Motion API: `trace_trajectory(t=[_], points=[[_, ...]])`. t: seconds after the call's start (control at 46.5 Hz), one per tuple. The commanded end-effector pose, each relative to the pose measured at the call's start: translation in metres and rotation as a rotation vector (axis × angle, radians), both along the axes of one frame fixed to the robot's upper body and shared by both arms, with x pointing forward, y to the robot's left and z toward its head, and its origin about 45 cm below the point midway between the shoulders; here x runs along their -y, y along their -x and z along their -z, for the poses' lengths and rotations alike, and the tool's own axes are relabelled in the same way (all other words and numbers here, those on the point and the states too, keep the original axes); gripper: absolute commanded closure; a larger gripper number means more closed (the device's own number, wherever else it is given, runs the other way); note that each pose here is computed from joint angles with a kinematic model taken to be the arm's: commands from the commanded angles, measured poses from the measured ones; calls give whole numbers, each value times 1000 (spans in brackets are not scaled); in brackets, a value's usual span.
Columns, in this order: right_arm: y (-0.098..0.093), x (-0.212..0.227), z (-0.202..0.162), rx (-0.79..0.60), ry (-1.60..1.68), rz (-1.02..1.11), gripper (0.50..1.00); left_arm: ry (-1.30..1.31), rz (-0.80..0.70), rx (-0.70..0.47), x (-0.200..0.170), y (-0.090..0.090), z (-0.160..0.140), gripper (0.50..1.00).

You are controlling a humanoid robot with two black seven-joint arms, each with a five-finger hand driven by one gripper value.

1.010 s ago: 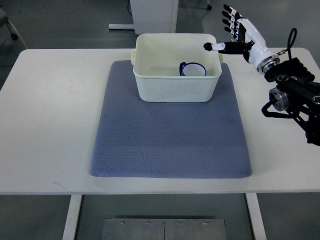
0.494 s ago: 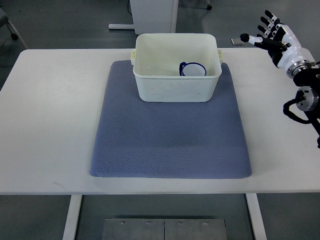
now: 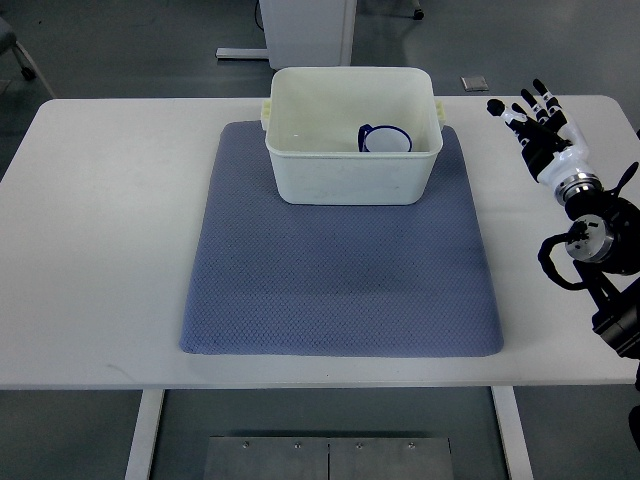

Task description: Place cup in box with right hand

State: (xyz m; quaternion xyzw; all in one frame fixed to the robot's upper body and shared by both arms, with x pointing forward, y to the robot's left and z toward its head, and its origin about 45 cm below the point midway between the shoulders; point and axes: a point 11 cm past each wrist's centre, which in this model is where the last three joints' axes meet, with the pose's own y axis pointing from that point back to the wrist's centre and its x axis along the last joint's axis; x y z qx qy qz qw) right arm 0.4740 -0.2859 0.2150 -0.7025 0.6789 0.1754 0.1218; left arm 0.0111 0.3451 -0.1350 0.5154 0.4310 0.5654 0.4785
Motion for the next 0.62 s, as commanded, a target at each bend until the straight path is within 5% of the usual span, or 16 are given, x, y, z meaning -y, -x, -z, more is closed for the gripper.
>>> trace_trajectory(t=[0.0, 0.602], points=[[3, -2, 6, -6, -29, 13, 500, 1, 0, 0, 0, 0, 0, 500], [20, -37, 42, -70, -166, 14, 500, 1, 0, 0, 0, 0, 0, 500]])
